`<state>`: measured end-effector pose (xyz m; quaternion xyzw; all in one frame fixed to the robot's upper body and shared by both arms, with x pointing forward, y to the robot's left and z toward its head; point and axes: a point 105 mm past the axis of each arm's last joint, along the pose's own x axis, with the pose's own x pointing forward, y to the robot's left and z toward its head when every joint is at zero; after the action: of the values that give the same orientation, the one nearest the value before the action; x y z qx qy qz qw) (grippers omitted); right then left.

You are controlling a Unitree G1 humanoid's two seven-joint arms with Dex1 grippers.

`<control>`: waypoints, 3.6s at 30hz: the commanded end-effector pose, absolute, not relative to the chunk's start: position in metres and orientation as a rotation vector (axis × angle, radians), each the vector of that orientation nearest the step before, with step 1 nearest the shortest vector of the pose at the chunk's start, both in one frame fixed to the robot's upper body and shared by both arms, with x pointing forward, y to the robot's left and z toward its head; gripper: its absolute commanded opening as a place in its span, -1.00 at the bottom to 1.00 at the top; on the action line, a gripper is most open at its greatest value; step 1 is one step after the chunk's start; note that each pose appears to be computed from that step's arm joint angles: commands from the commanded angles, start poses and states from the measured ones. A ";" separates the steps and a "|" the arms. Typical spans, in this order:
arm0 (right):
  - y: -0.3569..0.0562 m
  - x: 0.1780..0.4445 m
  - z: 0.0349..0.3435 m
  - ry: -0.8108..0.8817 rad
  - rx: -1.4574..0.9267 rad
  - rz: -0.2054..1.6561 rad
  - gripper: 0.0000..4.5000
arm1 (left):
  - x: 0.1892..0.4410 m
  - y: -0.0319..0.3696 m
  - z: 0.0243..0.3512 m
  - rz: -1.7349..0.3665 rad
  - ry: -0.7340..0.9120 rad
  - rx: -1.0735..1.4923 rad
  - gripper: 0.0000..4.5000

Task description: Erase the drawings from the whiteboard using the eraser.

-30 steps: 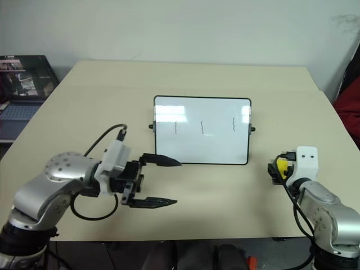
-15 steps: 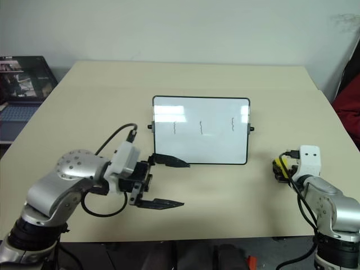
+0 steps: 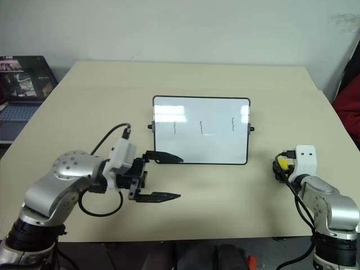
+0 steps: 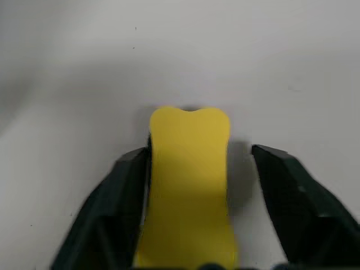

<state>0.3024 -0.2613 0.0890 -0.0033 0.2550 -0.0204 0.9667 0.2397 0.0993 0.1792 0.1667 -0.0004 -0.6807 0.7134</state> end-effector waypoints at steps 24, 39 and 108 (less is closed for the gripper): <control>-0.184 0.283 0.161 0.108 -0.118 0.258 -0.44 | 0.286 0.167 0.188 -0.741 -0.105 0.270 1.00; -0.063 0.301 0.220 -0.132 -0.201 0.729 -0.44 | 0.281 0.231 0.166 -0.531 0.026 0.281 1.00; 0.038 0.406 0.215 -0.193 -0.667 0.763 -0.44 | 0.285 0.205 0.167 -0.793 0.073 0.317 1.00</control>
<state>0.4054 0.0319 0.1996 -0.3085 -0.0588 0.3702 0.8742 0.2851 0.2072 0.1576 0.1438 0.0538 -0.3779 0.9130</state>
